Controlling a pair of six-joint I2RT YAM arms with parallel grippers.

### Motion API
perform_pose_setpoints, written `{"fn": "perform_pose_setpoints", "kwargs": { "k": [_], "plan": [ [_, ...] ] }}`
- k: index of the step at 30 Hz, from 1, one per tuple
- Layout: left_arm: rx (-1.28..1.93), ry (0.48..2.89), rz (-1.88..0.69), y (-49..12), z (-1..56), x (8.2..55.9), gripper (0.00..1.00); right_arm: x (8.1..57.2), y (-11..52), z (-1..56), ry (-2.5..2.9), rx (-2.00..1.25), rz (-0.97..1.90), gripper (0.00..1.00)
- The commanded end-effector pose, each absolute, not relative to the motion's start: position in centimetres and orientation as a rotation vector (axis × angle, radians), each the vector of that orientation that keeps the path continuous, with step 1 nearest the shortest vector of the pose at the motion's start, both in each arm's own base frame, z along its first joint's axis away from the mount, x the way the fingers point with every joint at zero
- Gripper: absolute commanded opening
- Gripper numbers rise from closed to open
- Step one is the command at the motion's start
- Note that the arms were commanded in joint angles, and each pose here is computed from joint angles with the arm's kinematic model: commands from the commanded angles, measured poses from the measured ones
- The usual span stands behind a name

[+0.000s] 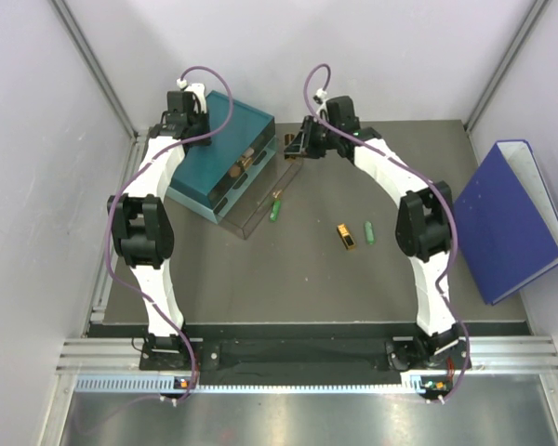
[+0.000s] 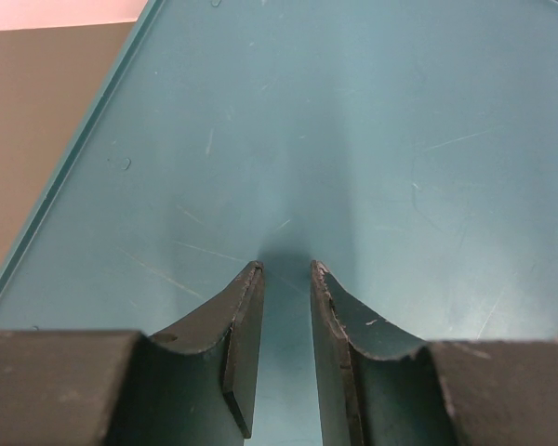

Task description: Organize the makeup

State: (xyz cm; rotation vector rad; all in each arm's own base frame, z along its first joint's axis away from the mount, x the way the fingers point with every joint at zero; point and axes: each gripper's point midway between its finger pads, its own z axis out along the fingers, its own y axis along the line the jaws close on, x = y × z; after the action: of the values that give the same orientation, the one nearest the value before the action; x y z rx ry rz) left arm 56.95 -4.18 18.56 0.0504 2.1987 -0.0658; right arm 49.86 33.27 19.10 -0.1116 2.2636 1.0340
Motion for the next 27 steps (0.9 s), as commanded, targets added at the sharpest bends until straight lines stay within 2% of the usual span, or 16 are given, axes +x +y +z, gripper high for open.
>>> {"fn": "perform_pose_setpoints", "kwargs": {
  "k": [1, 3, 6, 10, 13, 16, 20, 23, 26, 27],
  "plan": [
    [0.048, 2.681, -0.133, -5.4, 6.3, 48.7, 0.32, 49.8, 38.2, 21.4, 2.189, -0.14, 1.235, 0.02],
    [0.047, 2.684, -0.14, -5.5, 6.2, 48.6, 0.32, 49.7, 39.8, 20.3, 2.214, -0.113, 1.279, 0.04],
    [0.05, 2.681, -0.145, -5.6, 6.3, 48.7, 0.32, 49.5, 41.6, 19.4, 2.233, -0.095, 1.331, 0.14],
    [0.052, 2.681, -0.132, -5.4, 6.2, 48.8, 0.32, 49.1, 42.4, 18.9, 2.244, -0.107, 1.337, 0.5],
    [0.054, 2.676, -0.125, -5.3, 6.4, 48.8, 0.32, 49.3, 41.7, 18.9, 2.246, -0.11, 1.292, 0.64],
    [0.055, 2.682, -0.127, -5.3, 6.2, 48.8, 0.32, 49.5, 40.8, 19.2, 2.24, -0.106, 1.267, 0.69],
    [0.054, 2.679, -0.133, -5.5, 6.3, 48.8, 0.32, 49.6, 38.5, 20.1, 2.24, -0.108, 1.185, 0.69],
    [0.05, 2.679, -0.135, -5.4, 6.3, 48.8, 0.32, 48.8, 35.4, 20.5, 2.258, -0.161, 1.033, 0.69],
    [0.05, 2.676, -0.135, -5.4, 6.2, 49.0, 0.32, 47.3, 31.1, 20.2, 2.301, -0.323, 0.762, 0.7],
    [0.053, 2.678, -0.138, -5.5, 6.1, 49.0, 0.32, 46.1, 29.7, 18.3, 2.381, -0.344, 0.687, 0.7]
  ]
}}
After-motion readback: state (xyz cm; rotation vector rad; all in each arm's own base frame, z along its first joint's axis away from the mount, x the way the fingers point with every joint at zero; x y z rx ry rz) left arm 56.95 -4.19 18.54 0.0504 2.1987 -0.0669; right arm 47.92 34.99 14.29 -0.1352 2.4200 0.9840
